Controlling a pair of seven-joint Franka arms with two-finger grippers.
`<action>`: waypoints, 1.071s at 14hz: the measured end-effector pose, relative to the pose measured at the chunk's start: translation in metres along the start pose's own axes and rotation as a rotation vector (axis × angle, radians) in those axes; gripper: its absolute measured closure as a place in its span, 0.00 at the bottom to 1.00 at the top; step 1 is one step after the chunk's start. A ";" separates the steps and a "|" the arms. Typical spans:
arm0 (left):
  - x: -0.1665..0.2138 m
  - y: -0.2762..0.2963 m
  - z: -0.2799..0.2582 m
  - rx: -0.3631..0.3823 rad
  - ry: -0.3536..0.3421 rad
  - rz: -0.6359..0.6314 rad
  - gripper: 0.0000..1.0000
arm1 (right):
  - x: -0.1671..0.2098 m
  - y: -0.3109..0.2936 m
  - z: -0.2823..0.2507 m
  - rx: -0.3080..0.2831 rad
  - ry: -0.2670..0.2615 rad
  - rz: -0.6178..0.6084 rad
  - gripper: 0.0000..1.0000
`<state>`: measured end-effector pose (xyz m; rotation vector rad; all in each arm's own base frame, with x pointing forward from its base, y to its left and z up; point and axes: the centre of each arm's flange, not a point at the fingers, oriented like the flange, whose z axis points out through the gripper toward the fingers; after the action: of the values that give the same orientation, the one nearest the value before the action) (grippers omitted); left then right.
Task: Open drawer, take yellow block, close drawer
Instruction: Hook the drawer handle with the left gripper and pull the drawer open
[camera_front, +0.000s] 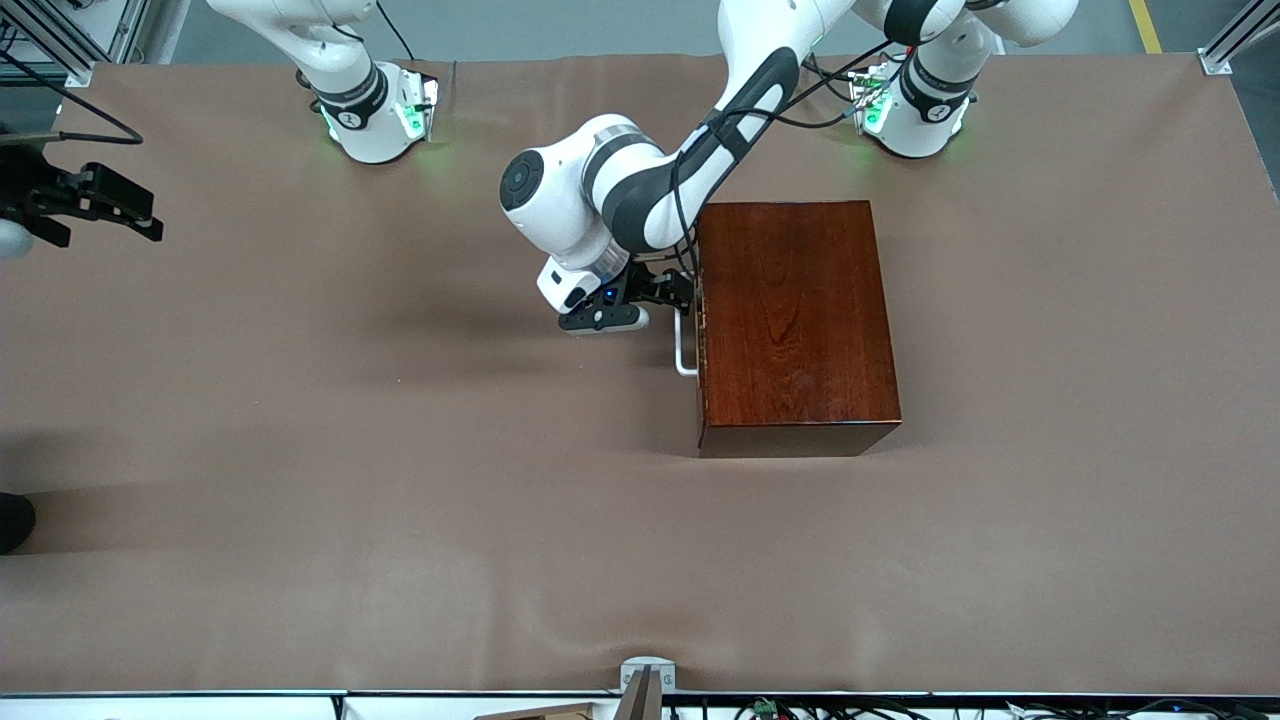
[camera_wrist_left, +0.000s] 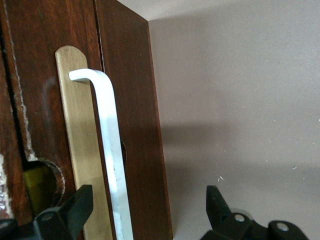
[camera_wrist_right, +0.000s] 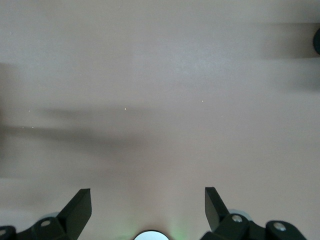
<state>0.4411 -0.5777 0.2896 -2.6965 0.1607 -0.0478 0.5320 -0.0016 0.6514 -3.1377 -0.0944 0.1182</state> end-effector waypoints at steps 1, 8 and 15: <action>0.001 0.000 0.002 0.002 -0.001 -0.019 0.00 | 0.000 0.000 0.000 0.000 0.000 0.000 0.00; 0.006 0.011 0.018 -0.025 0.016 -0.163 0.00 | 0.000 0.000 0.000 0.000 0.002 -0.001 0.00; 0.011 0.016 0.011 -0.099 0.030 -0.282 0.00 | 0.007 0.000 0.002 -0.001 0.025 -0.002 0.00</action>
<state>0.4511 -0.5887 0.2732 -2.7980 -0.2147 -0.1690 0.5388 -0.0012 0.6491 -3.1392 -0.0971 0.0783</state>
